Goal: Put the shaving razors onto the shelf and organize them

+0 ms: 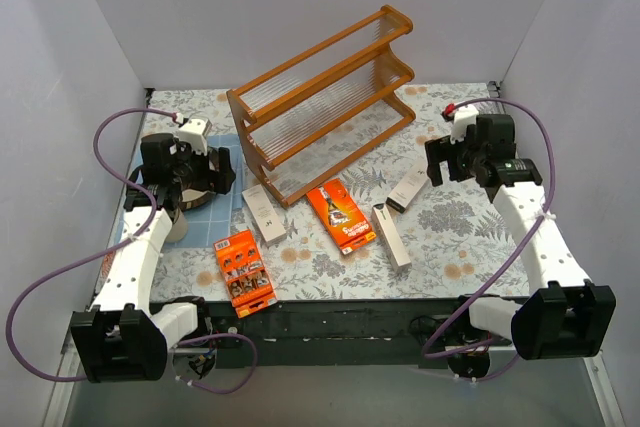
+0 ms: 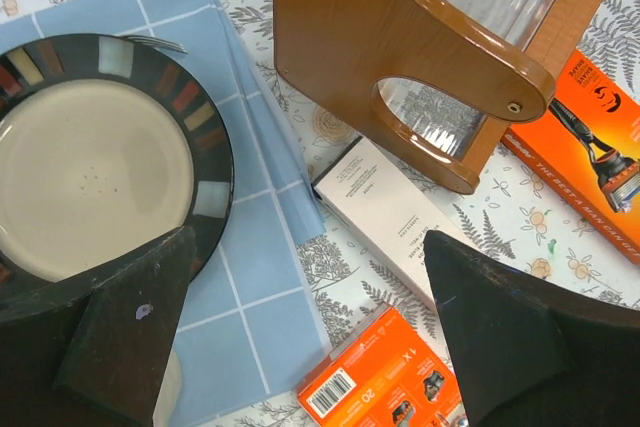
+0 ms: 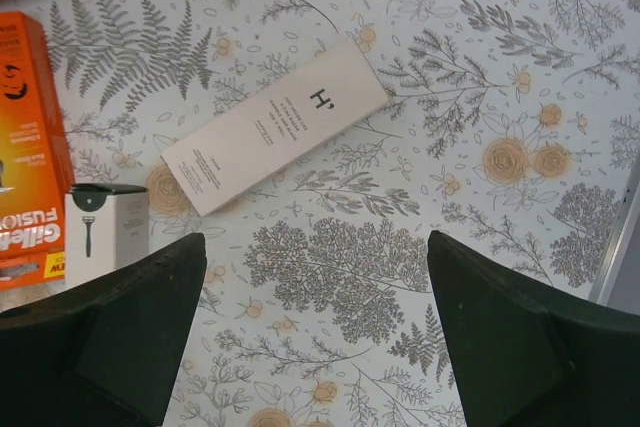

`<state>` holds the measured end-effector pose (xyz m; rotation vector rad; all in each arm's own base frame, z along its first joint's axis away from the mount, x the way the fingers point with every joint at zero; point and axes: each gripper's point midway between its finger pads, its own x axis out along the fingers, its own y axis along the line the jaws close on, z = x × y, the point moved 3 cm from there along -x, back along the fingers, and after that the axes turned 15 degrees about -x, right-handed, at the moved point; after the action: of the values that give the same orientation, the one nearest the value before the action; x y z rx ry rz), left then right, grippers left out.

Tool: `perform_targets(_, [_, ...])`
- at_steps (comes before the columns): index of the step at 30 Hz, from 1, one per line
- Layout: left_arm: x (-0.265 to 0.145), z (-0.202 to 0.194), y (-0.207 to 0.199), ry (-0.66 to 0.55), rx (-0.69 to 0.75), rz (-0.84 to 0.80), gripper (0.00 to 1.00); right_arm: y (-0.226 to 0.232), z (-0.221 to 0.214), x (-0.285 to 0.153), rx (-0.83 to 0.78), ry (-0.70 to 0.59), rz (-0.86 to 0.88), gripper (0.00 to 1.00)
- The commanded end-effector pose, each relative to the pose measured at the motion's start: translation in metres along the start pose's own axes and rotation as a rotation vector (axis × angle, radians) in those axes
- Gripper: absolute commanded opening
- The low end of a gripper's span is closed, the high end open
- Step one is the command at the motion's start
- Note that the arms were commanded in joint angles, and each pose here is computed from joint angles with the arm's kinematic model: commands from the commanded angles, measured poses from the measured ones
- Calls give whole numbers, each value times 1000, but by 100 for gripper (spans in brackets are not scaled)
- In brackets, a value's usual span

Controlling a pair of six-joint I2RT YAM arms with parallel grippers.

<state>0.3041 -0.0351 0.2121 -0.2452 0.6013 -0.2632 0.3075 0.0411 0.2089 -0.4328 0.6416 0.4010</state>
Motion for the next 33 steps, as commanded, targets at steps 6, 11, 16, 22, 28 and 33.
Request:
perform_targets(6, [-76, 41, -63, -281, 136, -249, 98, -5, 95, -38, -112, -221, 161, 97])
perform_targets(11, [-91, 64, -68, -435, 50, -233, 94, -19, 132, -13, -24, -310, 150, 95])
perform_targets(16, [-83, 73, -84, -419, 99, -360, 75, -25, 161, 15, -66, -409, 133, 94])
perform_targets(22, [-50, 78, -80, -367, 93, -405, 67, -43, 186, 62, -29, -450, 115, 94])
perform_targets(28, [-10, 77, -70, -277, 46, -427, 48, -76, 211, 115, -5, -451, 50, 94])
perform_targets(33, [19, 81, -49, -297, -8, -332, 58, -108, 222, 168, 16, -467, 1, 94])
